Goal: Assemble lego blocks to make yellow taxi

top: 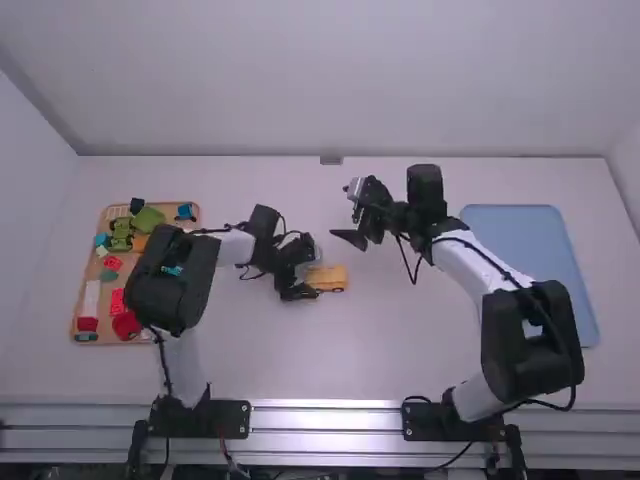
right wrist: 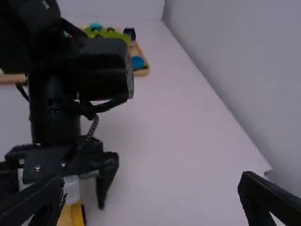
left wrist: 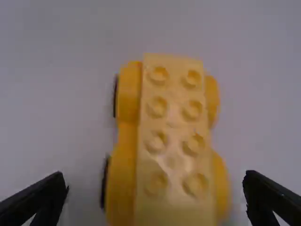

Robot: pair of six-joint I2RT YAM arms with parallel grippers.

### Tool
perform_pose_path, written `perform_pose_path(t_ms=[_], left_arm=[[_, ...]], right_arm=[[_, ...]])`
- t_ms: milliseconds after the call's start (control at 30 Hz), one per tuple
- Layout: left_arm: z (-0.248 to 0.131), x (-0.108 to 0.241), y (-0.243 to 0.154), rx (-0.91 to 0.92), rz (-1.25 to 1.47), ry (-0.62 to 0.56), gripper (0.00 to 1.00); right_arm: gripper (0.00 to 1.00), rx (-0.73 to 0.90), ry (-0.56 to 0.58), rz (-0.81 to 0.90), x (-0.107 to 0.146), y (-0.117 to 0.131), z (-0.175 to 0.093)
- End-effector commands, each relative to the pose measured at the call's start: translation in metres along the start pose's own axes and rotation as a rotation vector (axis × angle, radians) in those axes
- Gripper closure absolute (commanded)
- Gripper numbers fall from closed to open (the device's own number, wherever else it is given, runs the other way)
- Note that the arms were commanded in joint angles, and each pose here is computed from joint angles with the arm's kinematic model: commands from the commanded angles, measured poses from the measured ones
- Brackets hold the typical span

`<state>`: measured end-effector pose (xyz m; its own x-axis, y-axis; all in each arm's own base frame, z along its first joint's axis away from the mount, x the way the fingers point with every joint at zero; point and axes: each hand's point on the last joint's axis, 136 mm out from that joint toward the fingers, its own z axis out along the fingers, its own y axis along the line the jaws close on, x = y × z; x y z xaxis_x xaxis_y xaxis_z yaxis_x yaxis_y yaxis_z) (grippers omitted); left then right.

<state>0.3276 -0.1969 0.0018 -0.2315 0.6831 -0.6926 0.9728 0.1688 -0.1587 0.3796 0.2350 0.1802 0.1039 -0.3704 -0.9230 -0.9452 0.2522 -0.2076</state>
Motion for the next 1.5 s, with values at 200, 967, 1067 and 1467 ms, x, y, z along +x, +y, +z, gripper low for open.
perform_pose_path(t_ms=[200,967,1067,1467], left_arm=[[-0.113,-0.049,0.016,-0.188,-0.325,0.162,0.01],[-0.294,-0.03,0.035,-1.273,-1.167,-0.106,0.01],[-0.317,-0.014,0.002,-1.401,-1.218,-0.2,0.01],[-0.378,0.009,-0.082,-1.598,-1.356,-0.455,0.01]], right_arm=[[0.01,-0.084,-0.064,0.022,-0.017,0.015,0.0],[0.01,-0.176,-0.317,0.111,-0.095,0.006,-0.011],[0.01,-0.212,-0.304,0.091,-0.103,0.018,0.0],[0.01,-0.192,-0.191,0.036,-0.117,0.029,0.03]])
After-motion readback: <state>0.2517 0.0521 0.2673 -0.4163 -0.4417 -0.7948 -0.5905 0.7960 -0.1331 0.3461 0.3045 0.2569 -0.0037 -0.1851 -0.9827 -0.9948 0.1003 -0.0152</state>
